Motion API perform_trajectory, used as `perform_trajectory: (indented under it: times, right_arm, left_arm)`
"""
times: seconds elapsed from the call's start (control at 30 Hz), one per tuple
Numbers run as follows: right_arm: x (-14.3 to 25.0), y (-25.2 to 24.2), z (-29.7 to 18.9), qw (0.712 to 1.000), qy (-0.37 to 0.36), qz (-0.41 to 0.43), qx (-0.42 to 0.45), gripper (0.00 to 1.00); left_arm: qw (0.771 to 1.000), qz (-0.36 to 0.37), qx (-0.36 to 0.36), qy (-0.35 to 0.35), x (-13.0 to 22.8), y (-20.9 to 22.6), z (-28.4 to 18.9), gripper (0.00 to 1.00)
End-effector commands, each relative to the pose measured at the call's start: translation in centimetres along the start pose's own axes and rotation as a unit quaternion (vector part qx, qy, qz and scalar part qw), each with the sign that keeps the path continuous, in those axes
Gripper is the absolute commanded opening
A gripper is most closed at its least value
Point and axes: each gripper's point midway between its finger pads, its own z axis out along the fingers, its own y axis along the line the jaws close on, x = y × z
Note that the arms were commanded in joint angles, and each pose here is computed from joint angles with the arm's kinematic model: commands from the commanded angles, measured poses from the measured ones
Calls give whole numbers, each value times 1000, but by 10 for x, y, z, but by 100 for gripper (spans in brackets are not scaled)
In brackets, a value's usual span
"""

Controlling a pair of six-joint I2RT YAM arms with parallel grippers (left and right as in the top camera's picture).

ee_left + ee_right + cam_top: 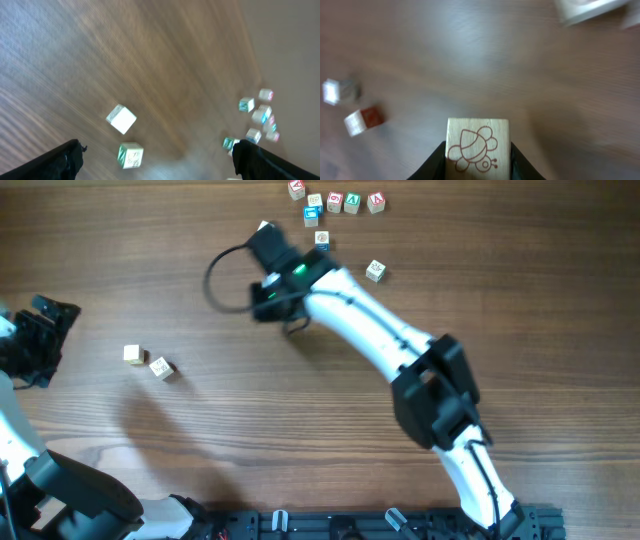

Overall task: Form a horizontal line
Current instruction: 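Carry the bee block left and lower it near the placed blocks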

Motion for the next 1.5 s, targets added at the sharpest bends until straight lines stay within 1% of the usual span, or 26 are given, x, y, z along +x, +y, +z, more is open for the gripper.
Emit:
perform_trajectory:
  times: [0.0,0.1,0.2,0.33,0.4,0.6,0.7,0.73,0.83,0.9,1.0,1.13,1.23,1.33,1.47]
  right_arm:
    - [40,38,14,999,17,43,-4,8]
    - [62,53,22,998,33,62,-4,8]
    - [73,70,25,998,37,45,-19,8]
    - [74,90,26,999,24,19,-45,8]
    - [67,102,29,998,6,14,-66,8]
    - [72,115,51,991,30,62,-111,9]
    - [72,127,51,989,26,55,-132,9]
    - [71,130,51,989,24,54,-136,11]
    - [69,130,51,989,17,63,-133,15]
    - [67,129,55,988,12,79,-131,16]
    - [65,131,60,985,12,102,-138,16]
    - [64,125,75,984,5,118,-130,16]
    - [66,121,86,982,10,140,-127,17]
    - [67,122,93,981,10,142,-134,17]
    - [69,113,99,983,8,139,-116,20]
  left_arm:
    - [999,-37,11,-28,-15,-3,2,100]
    - [998,-15,25,-64,-33,-10,0,100]
    - [996,-4,31,-81,-42,-13,-2,100]
    - [996,0,33,-87,-45,-14,-3,100]
    - [995,6,35,-95,-49,-16,-3,100]
    - [993,2,-17,-115,-56,3,-4,100]
    - [992,46,-7,-115,-56,-6,-3,100]
    - [991,68,-3,-116,-57,-10,-2,100]
    - [986,122,2,-114,-54,-23,5,100]
    - [983,147,7,-107,-50,-32,15,100]
    - [982,160,15,-96,-45,-41,31,100]
    - [983,168,19,-72,-36,-46,55,100]
    - [984,165,14,-63,-34,-40,66,100]
    - [985,159,-10,-62,-37,-28,74,100]
    - [984,154,-49,-70,-42,-13,77,100]
